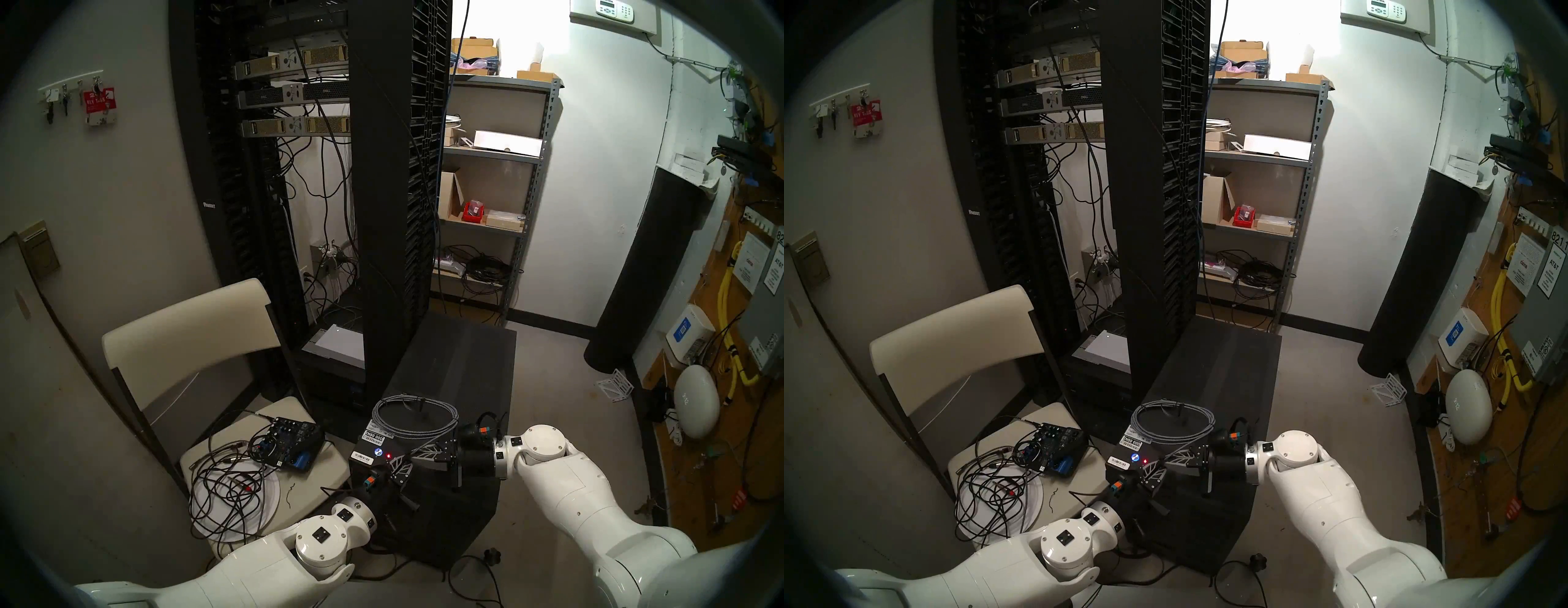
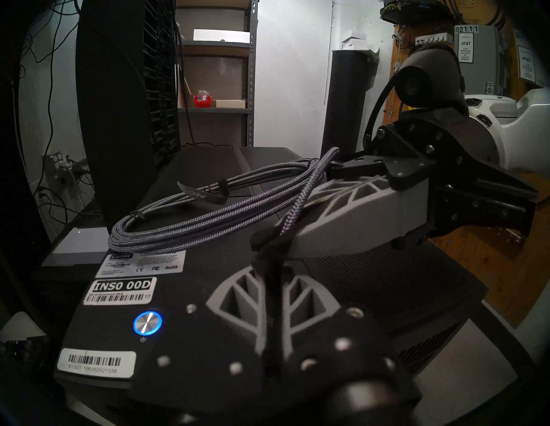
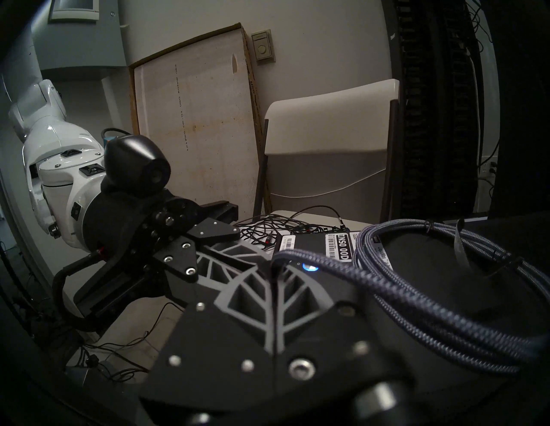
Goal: Insert the cable into the workstation's USB slot
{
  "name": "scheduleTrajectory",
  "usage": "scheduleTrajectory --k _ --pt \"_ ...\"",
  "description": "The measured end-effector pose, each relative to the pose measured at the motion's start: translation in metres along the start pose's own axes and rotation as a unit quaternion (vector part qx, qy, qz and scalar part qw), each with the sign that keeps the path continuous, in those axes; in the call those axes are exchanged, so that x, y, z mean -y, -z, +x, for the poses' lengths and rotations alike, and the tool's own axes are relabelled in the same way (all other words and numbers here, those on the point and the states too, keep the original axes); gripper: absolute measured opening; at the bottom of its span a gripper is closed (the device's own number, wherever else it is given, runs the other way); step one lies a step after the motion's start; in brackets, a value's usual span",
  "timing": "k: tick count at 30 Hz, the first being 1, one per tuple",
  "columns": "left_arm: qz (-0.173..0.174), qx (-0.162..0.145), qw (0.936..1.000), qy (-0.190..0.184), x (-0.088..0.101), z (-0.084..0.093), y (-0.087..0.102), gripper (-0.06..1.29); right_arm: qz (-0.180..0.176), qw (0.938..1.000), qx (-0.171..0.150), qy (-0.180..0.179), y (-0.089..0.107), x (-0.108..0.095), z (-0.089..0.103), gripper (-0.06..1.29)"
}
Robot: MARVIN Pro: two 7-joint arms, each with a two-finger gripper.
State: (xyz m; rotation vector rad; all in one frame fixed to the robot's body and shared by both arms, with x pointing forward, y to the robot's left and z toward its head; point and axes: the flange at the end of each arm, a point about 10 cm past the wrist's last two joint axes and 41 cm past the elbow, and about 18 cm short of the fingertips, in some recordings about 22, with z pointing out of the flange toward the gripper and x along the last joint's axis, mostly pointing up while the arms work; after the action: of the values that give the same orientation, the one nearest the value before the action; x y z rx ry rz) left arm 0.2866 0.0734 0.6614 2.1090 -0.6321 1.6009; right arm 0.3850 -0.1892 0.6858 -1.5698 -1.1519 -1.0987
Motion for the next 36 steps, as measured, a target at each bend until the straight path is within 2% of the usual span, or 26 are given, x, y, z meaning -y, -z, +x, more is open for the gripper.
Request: scheduleTrajectory --k 18,26,36 --pt "-0.024 -0.011 0.9996 -0.002 0.009 -0.006 -0.006 0.06 -0.004 1.0000 0.001 -0.001 0.002 -0.001 -0.002 -0.02" --pt "-0.037 -0.019 0.9990 -0.016 0.013 -0.007 -0.010 0.06 -0.008 1.0000 -0.001 -0.002 0.004 -0.002 -0.003 -0.02" --pt "-0.044 -0.012 0.9989 -0.015 0.018 -0.004 -0.012 0.06 -0.007 1.0000 -0.002 -0.004 0.004 -0.004 -0.003 -0.02"
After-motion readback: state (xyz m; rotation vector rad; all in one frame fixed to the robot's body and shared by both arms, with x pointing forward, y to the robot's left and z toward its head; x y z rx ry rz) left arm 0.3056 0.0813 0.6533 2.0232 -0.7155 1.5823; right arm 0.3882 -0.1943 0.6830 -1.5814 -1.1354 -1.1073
